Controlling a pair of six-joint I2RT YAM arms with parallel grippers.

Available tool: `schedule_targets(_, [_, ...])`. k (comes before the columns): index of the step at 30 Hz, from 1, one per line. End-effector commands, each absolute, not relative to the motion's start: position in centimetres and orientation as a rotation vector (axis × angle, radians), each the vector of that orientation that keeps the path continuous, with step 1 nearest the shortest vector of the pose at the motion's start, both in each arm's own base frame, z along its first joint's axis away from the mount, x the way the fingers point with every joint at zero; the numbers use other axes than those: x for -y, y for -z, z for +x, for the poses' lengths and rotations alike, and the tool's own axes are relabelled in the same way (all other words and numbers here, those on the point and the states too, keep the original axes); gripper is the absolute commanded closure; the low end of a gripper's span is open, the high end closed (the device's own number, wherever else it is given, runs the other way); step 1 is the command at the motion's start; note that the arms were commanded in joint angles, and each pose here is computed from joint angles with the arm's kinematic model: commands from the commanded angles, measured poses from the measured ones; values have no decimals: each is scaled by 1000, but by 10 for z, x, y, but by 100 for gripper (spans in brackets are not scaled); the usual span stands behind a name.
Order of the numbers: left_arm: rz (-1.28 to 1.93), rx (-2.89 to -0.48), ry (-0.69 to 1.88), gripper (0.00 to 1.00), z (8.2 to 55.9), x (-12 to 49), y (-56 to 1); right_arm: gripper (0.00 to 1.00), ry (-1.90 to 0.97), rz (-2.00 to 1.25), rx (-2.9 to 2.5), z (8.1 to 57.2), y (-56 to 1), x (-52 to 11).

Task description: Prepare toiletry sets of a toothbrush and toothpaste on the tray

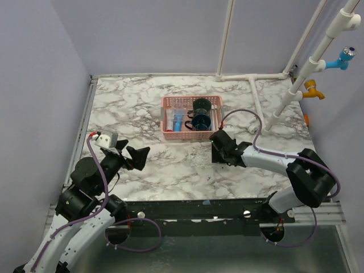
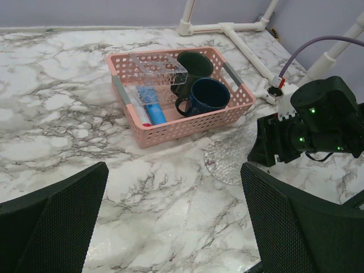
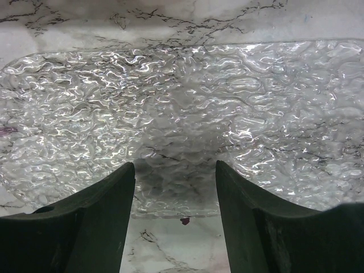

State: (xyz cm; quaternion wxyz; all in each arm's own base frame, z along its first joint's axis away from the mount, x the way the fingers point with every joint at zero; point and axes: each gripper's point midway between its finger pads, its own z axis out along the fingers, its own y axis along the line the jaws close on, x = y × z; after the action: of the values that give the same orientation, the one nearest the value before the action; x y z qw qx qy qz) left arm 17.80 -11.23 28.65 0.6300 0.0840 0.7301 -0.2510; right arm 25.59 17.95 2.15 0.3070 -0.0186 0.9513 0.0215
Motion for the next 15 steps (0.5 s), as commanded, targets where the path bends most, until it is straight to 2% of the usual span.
schedule_targets(1, [199,-1680,590,1,177,115,-286,38,-17,-65,-2559,241,-2,-178])
schedule_targets(15, [195,-1683,586,1,178,114,-286,38,-81,-57,-2613,211,16,-192])
